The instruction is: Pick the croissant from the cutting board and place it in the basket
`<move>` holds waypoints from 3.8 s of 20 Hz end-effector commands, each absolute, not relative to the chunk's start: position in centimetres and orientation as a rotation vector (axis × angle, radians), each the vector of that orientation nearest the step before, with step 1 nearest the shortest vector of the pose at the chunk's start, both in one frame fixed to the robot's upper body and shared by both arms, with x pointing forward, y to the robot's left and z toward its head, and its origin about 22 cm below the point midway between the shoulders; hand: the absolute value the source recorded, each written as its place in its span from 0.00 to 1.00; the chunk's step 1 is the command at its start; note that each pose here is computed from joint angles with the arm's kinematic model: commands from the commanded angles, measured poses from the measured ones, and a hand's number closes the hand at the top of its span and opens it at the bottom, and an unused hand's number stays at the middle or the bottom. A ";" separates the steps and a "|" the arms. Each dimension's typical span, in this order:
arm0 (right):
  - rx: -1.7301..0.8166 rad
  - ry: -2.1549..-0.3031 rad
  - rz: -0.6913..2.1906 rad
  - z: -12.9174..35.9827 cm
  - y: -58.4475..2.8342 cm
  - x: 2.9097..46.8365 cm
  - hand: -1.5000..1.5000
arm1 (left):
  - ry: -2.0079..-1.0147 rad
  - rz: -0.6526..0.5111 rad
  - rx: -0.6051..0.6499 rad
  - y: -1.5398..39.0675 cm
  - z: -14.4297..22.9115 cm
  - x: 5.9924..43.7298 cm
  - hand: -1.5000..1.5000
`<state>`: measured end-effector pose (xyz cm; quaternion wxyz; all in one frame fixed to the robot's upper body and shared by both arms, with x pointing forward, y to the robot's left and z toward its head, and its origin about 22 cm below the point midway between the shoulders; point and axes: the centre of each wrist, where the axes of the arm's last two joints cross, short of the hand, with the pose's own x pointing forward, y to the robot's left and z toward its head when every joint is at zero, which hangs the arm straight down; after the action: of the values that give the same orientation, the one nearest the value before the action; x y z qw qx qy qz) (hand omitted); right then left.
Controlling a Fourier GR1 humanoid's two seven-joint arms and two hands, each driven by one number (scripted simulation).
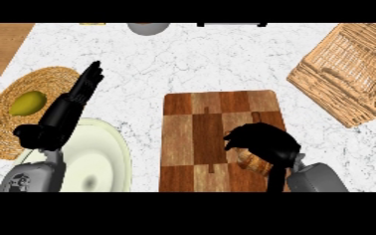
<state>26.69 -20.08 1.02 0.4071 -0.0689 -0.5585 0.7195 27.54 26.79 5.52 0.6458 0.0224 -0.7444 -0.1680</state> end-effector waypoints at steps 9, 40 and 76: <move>-0.237 -1.472 1.997 -1.5 -16.9 25.9 1.00 | -1.696 -0.383 0.045 25.1 6.2 27.6 0.50; -1.014 -1.513 0.030 19.2 -8.4 33.0 1.00 | -1.684 -0.396 0.034 27.1 4.9 27.1 0.50; -1.418 -1.234 -0.326 23.5 -34.9 41.7 1.00 | -1.694 -0.384 0.048 26.6 4.5 27.7 0.50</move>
<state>42.69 -31.47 24.89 0.5675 -0.6126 -0.5321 -0.1399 28.38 26.60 5.87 0.6455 0.0175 -0.7446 -0.1694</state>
